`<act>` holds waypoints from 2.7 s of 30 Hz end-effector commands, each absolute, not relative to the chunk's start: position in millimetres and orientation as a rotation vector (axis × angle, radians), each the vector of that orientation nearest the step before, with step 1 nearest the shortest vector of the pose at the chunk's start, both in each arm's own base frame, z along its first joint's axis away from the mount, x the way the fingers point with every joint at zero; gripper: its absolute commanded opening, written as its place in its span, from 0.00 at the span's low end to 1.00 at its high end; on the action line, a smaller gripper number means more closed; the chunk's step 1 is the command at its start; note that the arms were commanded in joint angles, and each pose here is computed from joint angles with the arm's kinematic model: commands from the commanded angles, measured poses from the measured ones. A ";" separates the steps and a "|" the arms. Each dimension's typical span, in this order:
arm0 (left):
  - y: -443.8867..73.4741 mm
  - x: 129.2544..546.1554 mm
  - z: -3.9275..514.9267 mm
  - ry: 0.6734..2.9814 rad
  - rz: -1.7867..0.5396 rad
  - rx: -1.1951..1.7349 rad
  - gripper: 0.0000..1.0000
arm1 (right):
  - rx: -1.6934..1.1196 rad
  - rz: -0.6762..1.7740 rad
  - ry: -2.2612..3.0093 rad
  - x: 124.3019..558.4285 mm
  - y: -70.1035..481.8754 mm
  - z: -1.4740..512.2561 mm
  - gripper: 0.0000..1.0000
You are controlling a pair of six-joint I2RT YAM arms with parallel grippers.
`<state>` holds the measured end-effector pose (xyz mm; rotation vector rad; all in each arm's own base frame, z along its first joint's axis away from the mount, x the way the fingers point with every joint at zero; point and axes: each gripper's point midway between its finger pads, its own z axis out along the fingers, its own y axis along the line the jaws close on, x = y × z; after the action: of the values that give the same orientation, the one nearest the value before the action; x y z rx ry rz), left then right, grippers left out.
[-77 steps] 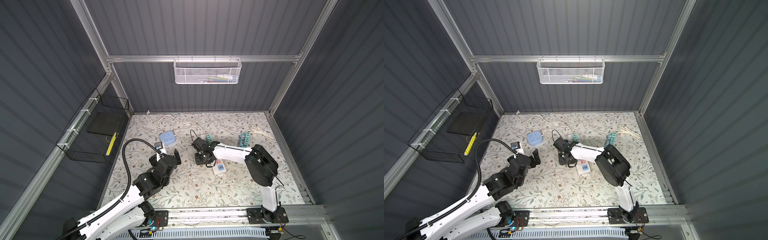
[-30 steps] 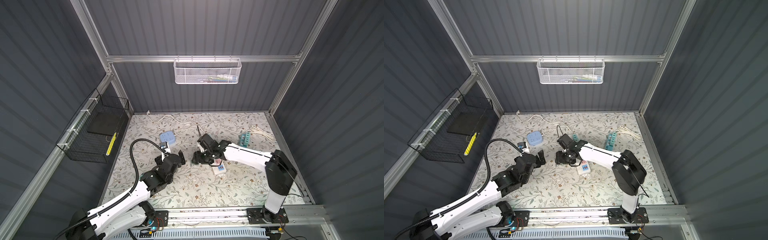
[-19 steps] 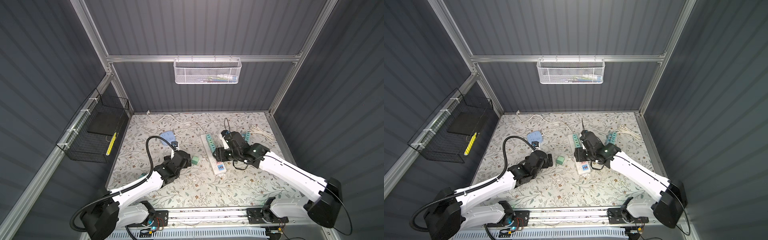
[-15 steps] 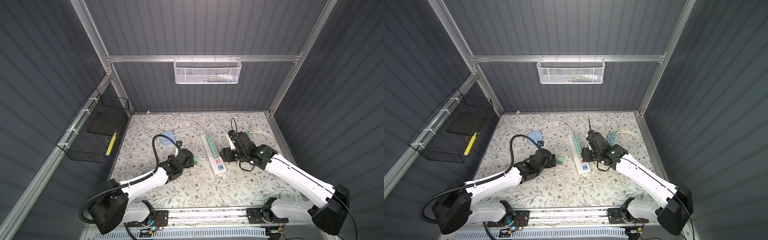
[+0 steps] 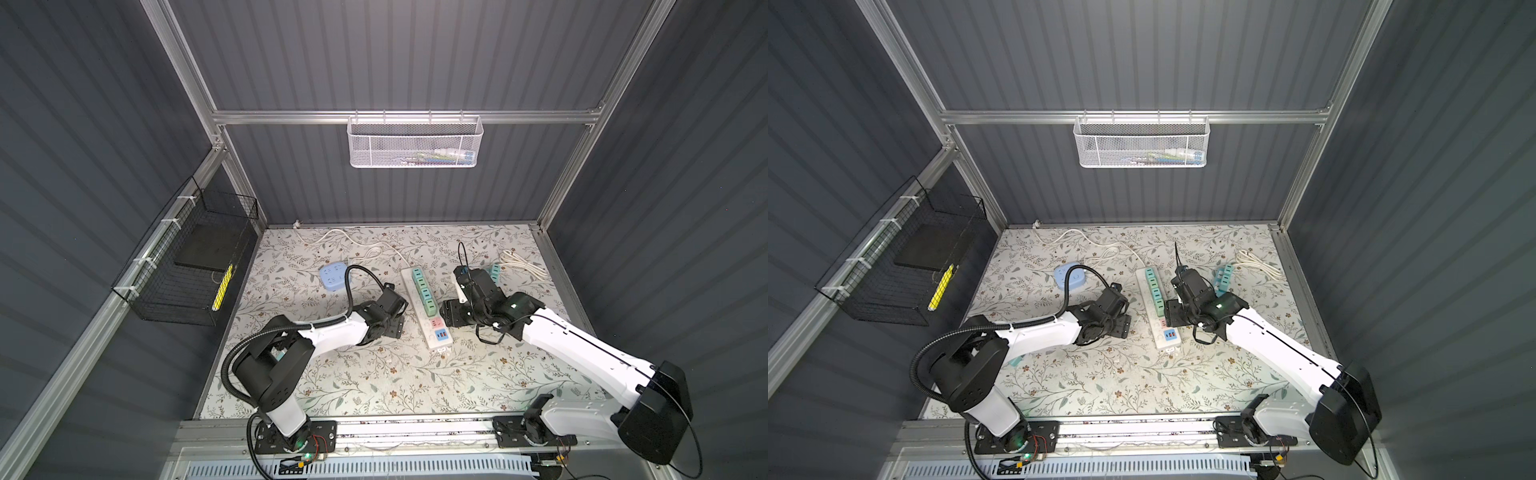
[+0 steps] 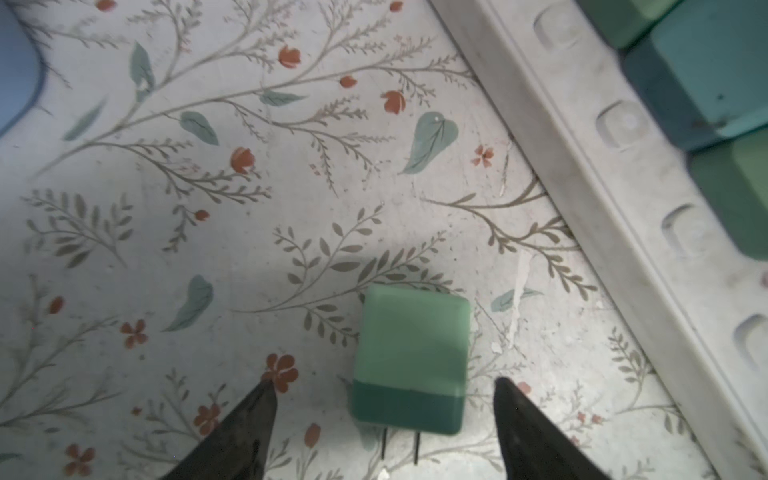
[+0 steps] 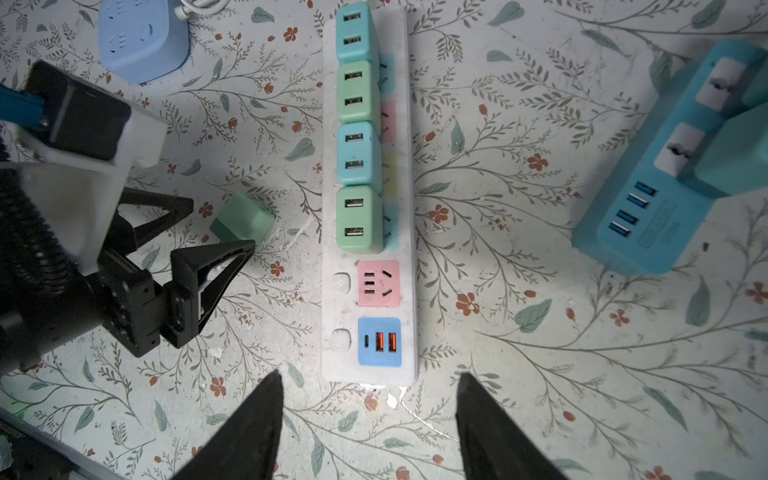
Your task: Insert the plug
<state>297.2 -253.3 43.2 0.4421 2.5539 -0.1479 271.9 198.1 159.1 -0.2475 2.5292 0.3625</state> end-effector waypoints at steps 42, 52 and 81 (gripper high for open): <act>-333.4 251.8 156.4 1.747 -0.615 0.860 0.24 | -0.229 0.983 2.373 257.7 250.1 176.7 0.40; -341.8 245.7 169.5 1.734 -0.672 0.886 0.23 | -0.290 1.145 2.370 255.4 274.4 180.4 0.53; -309.2 249.9 187.7 1.760 -0.653 0.670 0.82 | -0.286 0.874 2.286 275.3 247.9 166.6 0.19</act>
<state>244.8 -324.6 169.4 0.7968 1.7840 -0.6701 263.6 270.5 175.1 -0.2985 2.3203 1.0818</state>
